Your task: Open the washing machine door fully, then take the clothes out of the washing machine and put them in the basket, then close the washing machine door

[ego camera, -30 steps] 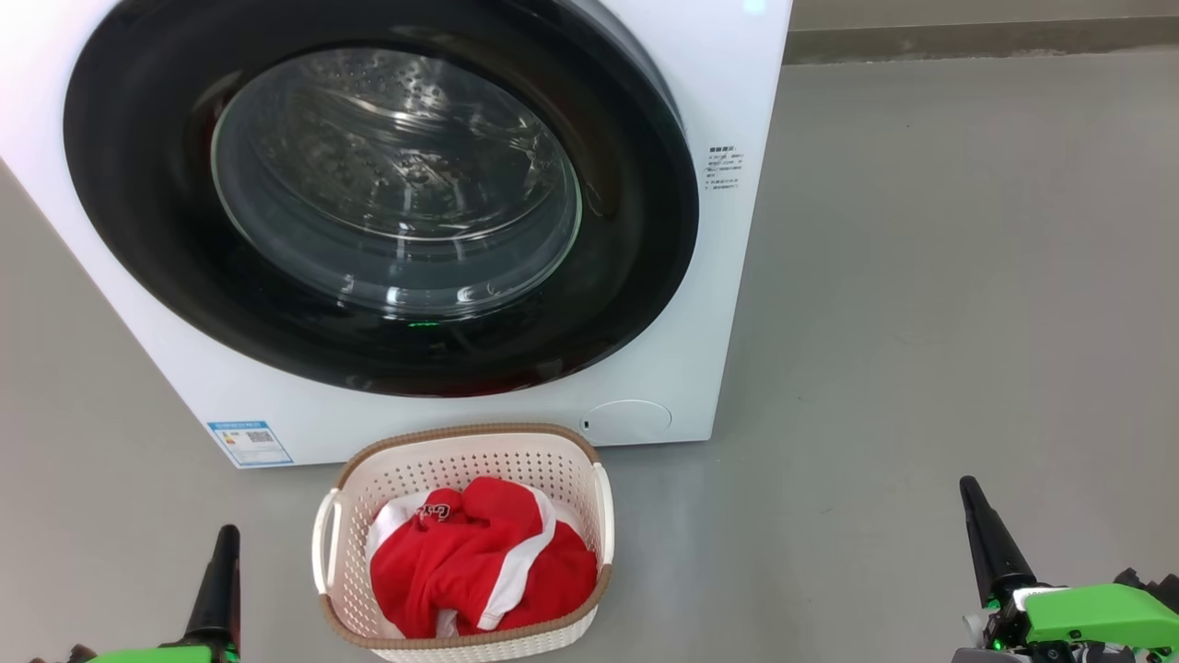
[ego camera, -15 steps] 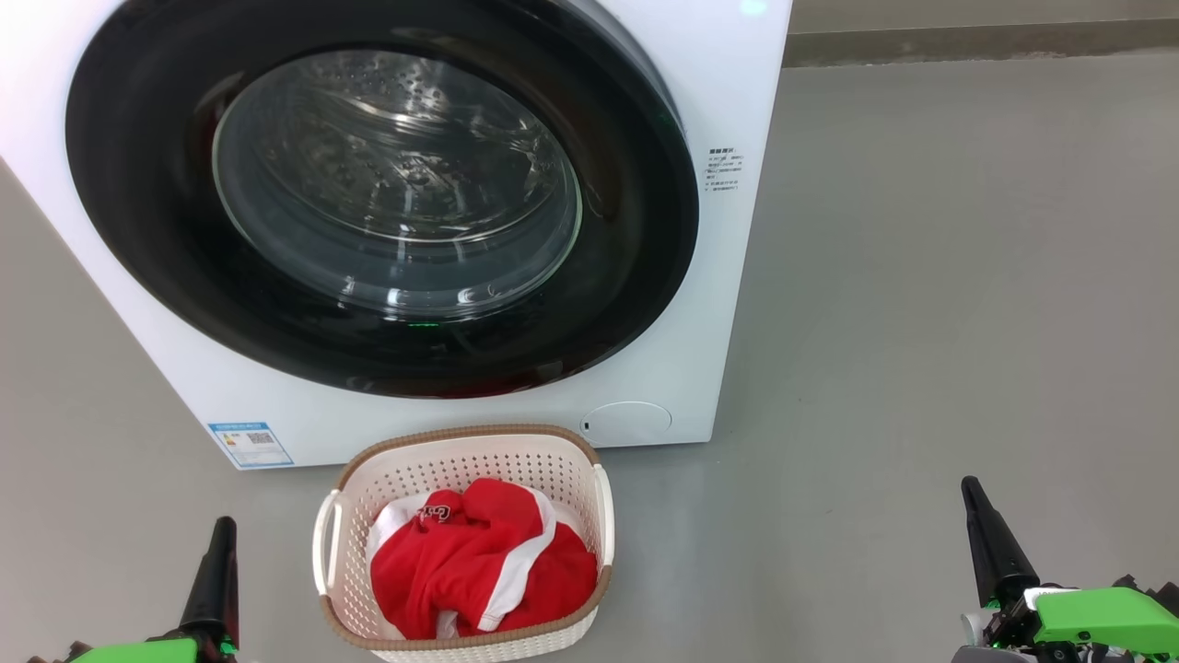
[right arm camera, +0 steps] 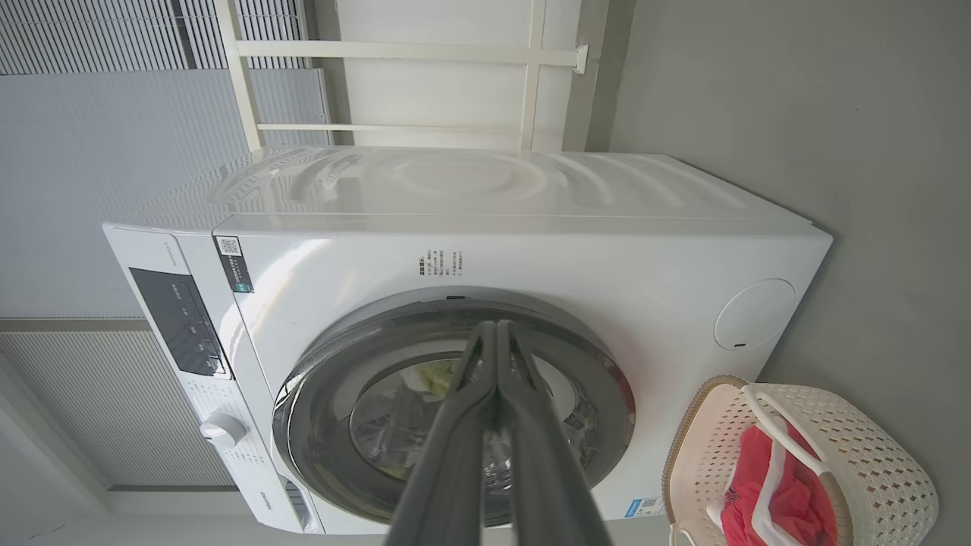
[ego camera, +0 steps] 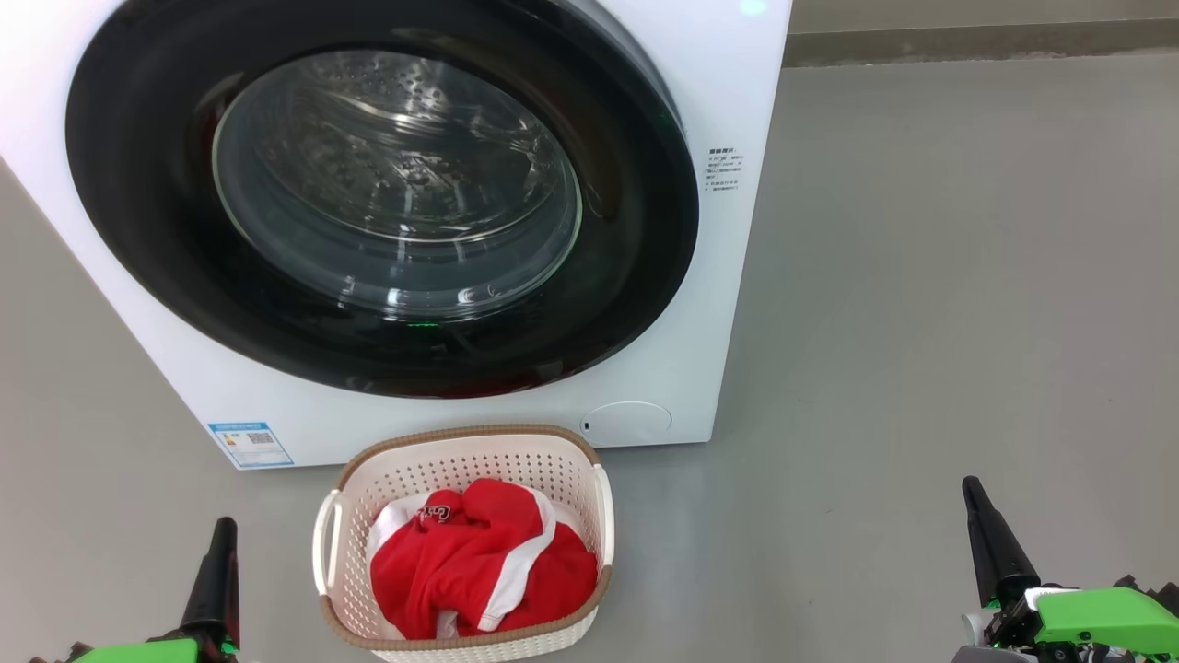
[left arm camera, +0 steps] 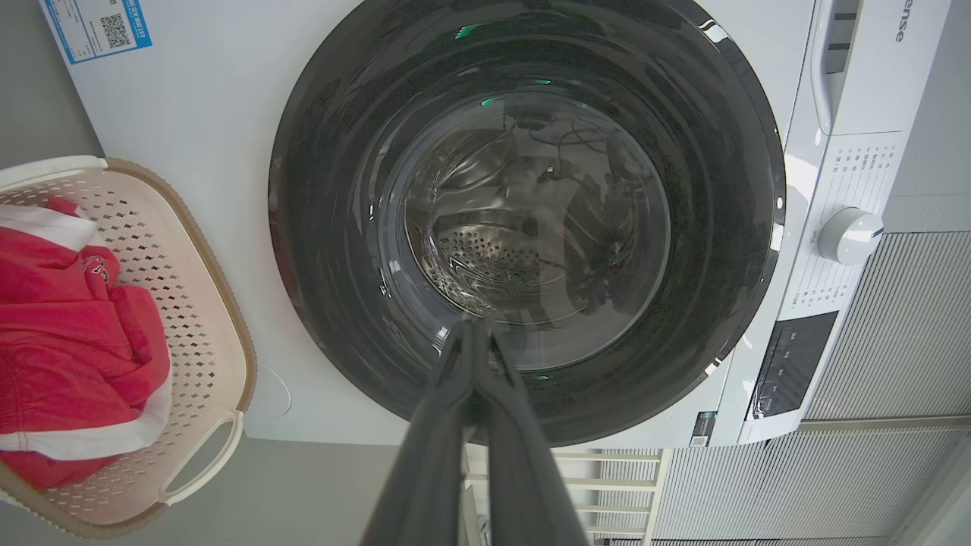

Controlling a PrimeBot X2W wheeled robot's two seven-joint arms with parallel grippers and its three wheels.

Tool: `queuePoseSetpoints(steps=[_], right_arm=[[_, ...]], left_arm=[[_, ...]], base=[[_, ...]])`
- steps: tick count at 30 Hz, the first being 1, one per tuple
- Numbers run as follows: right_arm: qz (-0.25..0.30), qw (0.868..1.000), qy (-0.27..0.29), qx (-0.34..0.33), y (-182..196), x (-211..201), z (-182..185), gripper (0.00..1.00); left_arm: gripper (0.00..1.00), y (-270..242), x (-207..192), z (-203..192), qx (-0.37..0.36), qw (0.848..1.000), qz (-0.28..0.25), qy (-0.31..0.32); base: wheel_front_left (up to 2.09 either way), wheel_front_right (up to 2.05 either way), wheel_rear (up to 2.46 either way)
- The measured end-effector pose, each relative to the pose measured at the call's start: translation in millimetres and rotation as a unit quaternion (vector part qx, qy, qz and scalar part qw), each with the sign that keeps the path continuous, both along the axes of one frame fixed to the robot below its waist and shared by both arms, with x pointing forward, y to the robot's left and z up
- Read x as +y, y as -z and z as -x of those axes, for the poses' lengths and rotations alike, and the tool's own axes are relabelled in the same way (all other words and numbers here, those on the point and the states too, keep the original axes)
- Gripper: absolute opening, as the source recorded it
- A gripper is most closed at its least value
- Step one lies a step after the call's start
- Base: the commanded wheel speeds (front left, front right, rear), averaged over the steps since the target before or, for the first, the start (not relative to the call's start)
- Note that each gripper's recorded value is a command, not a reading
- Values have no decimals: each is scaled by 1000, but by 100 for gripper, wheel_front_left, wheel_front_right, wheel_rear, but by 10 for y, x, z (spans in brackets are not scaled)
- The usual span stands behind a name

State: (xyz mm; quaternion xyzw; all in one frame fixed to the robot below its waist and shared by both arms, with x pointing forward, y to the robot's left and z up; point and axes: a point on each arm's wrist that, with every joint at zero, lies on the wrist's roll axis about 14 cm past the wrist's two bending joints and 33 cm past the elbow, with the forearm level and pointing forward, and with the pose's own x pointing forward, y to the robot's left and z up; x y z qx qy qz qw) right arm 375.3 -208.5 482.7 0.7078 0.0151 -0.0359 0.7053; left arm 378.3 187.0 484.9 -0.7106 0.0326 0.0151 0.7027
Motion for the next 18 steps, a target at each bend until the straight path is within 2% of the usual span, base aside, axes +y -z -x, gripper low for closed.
queuePoseSetpoints(steps=[18], right_arm=[[-1,1000,1,0,0,-5,1,0]], left_arm=[[0,-1,7,0,0,1000,1,-1]], base=[[0,0,0]])
